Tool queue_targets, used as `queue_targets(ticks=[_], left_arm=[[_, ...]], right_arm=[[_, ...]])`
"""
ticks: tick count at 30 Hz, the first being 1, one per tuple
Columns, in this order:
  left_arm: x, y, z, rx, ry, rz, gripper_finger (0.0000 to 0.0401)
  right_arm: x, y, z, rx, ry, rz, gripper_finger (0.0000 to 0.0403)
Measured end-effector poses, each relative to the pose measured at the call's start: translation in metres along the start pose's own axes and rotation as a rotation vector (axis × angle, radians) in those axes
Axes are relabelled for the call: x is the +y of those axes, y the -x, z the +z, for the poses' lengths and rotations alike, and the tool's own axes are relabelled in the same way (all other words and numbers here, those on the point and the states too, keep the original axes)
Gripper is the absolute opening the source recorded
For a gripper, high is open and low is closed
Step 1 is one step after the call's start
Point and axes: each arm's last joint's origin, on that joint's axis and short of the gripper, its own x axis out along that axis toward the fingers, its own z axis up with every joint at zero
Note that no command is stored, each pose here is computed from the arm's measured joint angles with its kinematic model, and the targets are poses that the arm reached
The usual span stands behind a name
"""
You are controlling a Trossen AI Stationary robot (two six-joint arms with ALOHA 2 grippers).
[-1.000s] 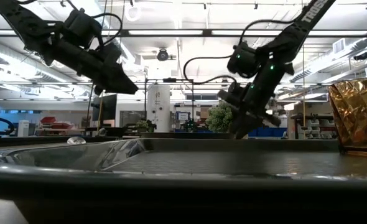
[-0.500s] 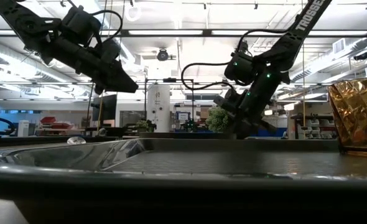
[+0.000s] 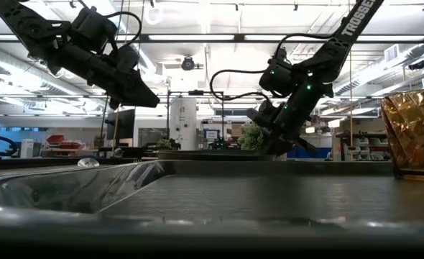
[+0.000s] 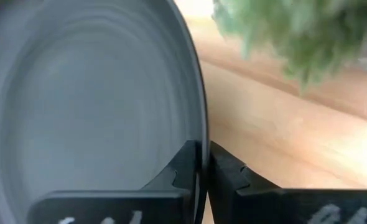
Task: Pick and place plate/cup/fork/spoon on tray
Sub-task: Put the black plate on the black tray
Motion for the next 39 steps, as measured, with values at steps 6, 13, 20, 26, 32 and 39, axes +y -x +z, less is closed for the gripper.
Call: queue_targets(ticks=[6,13,20,26,32,39], left_arm=[[0.000,0.000,-0.001,0.007,0.001,0.001,0.0126],[0.000,0.000,-0.001,0.006,0.000,0.001,0.0126],[0.000,0.000,-0.001,0.007,0.001,0.001,0.0126],[0.000,0.000,-0.001,0.006,0.001,0.001,0.0126],[0.000,0.000,-0.001,0.006,0.001,0.001,0.0126],[0.000,0.000,0.000,0.006,0.001,0.001,0.0126]], right_arm=[[0.003,0.000,0.006,-0.024,-0.003,0.069,0.0027],[0.000,0.000,0.010,-0.013,-0.015,0.105,0.0027],[0.002,0.001,0.016,-0.011,-0.010,0.197,0.0026],[0.003,0.002,0.017,0.021,0.005,0.261,0.0025],[0.006,0.002,0.014,0.074,0.041,0.328,0.0025],[0.015,0.003,0.005,0.145,0.119,0.402,0.0024]])
